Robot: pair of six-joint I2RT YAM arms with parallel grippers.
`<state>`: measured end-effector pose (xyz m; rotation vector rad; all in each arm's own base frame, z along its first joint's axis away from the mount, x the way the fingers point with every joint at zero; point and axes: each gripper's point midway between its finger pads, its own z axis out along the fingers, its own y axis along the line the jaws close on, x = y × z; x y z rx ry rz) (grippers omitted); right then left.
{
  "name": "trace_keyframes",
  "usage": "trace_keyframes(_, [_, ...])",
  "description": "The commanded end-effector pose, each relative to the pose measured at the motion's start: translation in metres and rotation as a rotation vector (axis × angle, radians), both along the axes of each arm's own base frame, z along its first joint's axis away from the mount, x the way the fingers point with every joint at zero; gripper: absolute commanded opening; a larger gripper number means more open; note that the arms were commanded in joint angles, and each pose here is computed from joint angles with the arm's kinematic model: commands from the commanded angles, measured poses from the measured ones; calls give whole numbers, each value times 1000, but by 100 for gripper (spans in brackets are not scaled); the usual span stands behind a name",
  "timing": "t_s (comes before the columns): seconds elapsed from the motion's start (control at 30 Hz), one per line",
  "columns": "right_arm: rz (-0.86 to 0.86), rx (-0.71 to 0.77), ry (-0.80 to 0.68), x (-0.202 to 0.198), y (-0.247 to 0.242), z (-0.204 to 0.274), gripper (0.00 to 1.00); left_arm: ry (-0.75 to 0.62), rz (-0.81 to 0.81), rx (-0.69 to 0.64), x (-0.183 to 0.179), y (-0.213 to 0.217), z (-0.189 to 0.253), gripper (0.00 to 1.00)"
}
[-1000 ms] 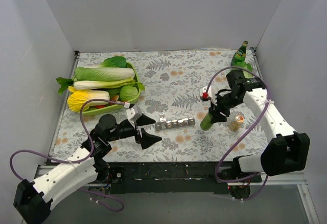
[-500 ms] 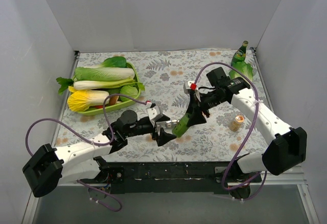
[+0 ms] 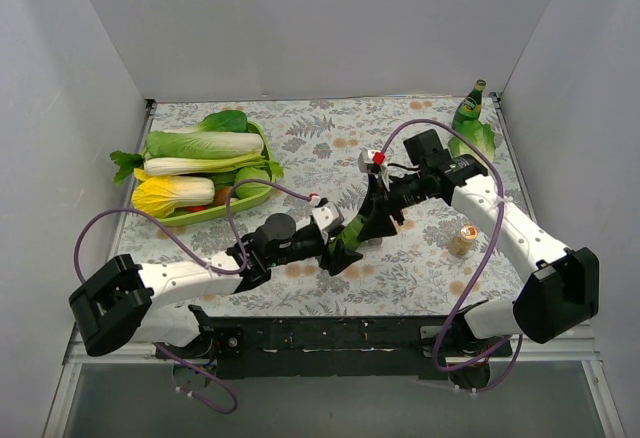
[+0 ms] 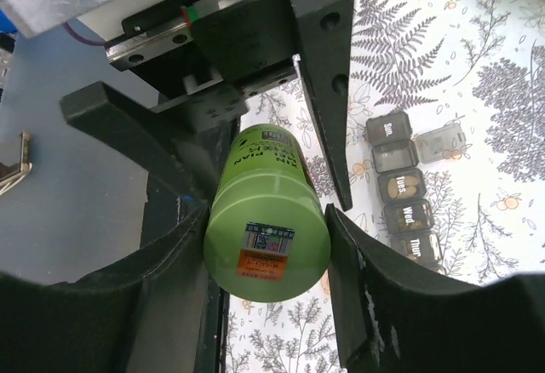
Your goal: Sort the pills into containers
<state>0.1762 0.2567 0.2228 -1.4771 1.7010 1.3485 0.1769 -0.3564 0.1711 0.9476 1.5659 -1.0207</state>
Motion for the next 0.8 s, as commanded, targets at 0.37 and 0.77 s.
trace_keyframes(0.37, [331,196,-407,-41,-11,18,4,-54,-222,-52,-51,14,33,0])
trace_keyframes(0.77, [464,155,-631,-47,8,33,2,53,-319,-22,-76,22,27,0])
